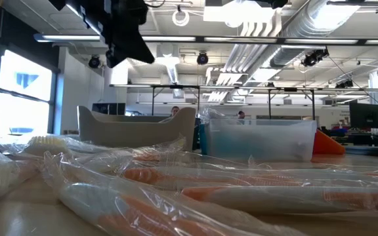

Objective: Pick & Place Toothbrushes
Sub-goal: Put the green toothbrush into the blue bin

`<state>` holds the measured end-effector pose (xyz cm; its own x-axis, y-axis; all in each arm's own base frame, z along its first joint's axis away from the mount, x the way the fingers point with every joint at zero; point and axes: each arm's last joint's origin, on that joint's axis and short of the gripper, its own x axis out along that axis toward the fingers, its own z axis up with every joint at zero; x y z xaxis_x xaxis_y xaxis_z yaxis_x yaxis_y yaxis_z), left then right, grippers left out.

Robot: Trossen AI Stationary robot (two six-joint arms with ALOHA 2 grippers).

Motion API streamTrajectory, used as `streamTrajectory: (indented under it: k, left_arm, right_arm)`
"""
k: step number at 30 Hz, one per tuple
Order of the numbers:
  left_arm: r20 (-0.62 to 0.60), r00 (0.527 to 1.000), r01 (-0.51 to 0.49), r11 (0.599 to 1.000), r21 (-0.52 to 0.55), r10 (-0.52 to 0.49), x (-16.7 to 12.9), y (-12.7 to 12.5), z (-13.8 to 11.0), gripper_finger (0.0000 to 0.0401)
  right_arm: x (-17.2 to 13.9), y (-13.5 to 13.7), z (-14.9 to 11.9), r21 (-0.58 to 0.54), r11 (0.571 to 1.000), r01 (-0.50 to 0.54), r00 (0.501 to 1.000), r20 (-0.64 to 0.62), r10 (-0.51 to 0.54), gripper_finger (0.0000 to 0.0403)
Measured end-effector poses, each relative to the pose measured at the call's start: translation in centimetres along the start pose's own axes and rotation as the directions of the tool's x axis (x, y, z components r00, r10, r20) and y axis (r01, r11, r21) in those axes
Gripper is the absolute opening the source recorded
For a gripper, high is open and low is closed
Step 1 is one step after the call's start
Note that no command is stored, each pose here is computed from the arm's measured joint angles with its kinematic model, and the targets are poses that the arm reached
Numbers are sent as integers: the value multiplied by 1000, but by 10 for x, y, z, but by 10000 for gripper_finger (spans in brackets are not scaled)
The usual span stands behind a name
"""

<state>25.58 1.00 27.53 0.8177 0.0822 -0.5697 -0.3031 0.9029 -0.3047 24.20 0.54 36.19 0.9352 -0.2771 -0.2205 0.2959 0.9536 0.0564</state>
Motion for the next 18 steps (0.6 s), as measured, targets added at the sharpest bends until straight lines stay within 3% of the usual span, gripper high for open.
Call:
streamTrajectory:
  k: [5, 10, 18]
  left_arm:
    - [-38, 999, 8, 1000, -15, -8, -26, 2, -4, 6]
    - [-161, 986, -65, 995, -82, 51, -49, 10, -18, 1]
    - [-413, 895, -266, 945, -190, 169, -68, 23, -44, 1]
  right_arm:
    - [0, 0, 0, -1, 1000, 0, 1000, 0, 0, 244]
    - [0, 0, 0, -2, 1000, 0, 1000, 0, 0, 244]
    - [0, 0, 0, -3, 1000, 0, 1000, 0, 0, 244]
